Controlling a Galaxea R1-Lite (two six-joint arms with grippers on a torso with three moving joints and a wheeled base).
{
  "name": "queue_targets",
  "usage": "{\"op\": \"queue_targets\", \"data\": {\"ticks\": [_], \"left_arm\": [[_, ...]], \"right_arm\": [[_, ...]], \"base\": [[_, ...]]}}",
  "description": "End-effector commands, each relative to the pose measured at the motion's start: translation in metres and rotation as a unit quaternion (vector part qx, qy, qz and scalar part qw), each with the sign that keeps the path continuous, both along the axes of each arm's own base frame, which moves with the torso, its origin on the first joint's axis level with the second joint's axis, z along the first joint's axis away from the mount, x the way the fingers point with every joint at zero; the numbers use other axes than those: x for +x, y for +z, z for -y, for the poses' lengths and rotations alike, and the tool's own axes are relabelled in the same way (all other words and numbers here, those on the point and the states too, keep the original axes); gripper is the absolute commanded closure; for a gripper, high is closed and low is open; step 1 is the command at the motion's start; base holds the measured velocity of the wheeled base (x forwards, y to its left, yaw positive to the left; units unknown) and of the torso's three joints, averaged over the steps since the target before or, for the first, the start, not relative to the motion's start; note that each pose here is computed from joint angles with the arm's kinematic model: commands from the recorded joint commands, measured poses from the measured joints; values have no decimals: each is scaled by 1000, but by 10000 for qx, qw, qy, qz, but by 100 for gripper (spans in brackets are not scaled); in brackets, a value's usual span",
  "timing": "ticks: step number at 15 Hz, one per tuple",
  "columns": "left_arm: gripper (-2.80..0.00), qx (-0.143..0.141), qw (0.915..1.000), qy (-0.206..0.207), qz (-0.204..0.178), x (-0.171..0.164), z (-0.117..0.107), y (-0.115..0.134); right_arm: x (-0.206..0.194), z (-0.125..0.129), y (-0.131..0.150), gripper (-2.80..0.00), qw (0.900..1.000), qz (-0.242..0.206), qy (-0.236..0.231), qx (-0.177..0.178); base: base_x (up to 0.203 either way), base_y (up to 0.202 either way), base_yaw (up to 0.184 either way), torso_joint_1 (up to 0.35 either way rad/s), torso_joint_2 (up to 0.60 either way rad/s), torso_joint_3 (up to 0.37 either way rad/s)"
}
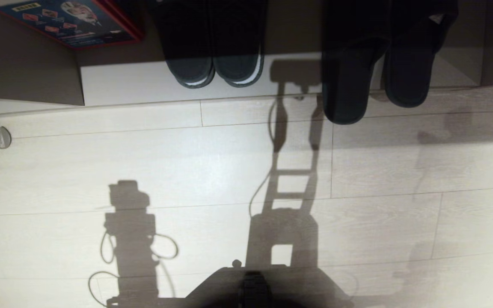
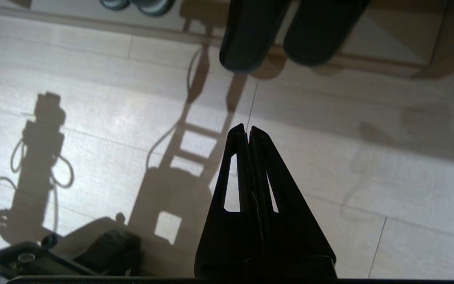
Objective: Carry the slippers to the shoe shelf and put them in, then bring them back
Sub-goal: Pick up the slippers in the shoe cabinet
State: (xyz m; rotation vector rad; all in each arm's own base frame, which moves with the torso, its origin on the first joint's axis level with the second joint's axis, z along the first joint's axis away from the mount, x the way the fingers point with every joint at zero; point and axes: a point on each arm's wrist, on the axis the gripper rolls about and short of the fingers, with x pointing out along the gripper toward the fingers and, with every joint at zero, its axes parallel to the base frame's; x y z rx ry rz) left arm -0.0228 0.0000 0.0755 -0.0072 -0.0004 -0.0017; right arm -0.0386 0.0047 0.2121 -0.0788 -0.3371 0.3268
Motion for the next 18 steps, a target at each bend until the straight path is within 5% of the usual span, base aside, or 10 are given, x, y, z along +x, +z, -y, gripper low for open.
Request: {"op": "queue_targets", "data": {"ticks": [1, 7, 13, 18], "left_arm": [[0, -2, 10000, 1, -2, 0, 0, 0], [0, -2, 10000, 9, -2, 0, 0, 0], [0, 5, 10000, 1, 0, 0, 0, 0], [0, 13, 10000, 9, -2, 0, 0, 0]], "right_arm": [[-6, -1, -22, 0, 10000, 43, -63, 2], [12, 2, -114, 0, 9935, -828, -767, 115], [16, 5, -136, 0, 9728, -1631, -1637, 136], [16, 5, -135, 0, 9739, -1590, -1616, 136]], "base": [[0, 0, 0, 0, 0, 0], [0, 0, 0, 0, 0, 0], [0, 0, 0, 0, 0, 0], [0, 0, 0, 0, 0, 0]]}}
